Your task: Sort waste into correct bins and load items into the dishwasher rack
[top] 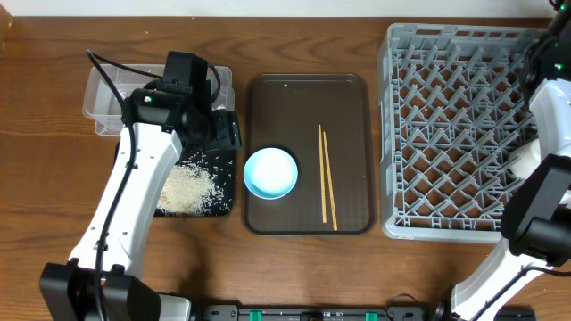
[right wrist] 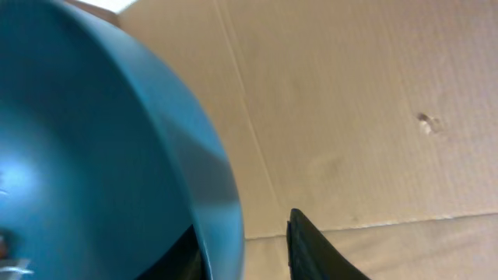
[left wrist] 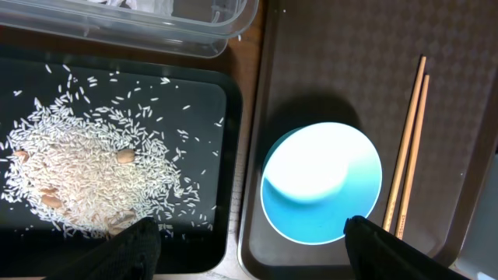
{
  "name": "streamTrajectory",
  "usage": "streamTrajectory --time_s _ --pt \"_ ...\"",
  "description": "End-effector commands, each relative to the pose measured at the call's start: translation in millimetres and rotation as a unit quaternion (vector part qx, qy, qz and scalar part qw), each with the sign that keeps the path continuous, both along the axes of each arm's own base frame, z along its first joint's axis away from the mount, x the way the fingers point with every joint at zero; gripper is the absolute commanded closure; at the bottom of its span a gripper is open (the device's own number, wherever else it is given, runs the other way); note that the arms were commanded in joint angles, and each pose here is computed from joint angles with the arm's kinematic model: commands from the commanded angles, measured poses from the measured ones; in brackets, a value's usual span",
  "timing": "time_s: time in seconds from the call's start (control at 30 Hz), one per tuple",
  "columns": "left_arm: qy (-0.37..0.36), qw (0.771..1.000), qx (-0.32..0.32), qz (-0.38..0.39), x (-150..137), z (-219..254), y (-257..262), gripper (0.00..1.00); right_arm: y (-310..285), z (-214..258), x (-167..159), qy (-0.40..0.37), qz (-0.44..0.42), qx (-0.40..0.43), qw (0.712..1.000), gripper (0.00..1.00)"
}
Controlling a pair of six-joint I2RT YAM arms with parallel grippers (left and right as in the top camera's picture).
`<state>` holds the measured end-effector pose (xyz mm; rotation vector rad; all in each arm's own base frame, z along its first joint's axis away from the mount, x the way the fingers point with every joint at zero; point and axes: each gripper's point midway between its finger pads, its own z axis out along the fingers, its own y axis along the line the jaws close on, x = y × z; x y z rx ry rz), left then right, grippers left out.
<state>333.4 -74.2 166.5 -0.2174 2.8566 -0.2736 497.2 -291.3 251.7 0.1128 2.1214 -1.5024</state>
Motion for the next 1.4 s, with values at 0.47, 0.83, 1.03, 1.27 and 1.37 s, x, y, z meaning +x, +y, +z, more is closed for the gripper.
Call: streamTrajectory --time_s 0.47,0.83,1.03,1.27,1.37 --pt "0.009 1.000 0.007 0.002 -2.3 -5.8 2.5 0.21 32.8 -47.8 -3.5 -0.009 0.039 0.152 0.988 0.05" --pt "0.009 1.000 0.007 0.002 -2.5 -5.8 2.4 0.21 68.1 82.7 -24.2 -0.158 0.128 0.169 0.964 0.01" --pt "0.009 1.000 0.007 0.002 -2.5 -5.8 2.5 0.21 137.3 90.1 -32.3 -0.149 0.242 0.283 0.916 0.11" --pt "0.019 0.999 0.029 0.013 -7.1 -8.2 11.1 0.21 296.5 54.2 -45.7 -0.065 0.391 0.542 0.741 0.21" --pt "0.039 0.994 0.077 0.066 -16.1 -11.2 32.8 0.21 350.3 39.3 -55.2 -0.014 0.416 0.588 0.694 0.21"
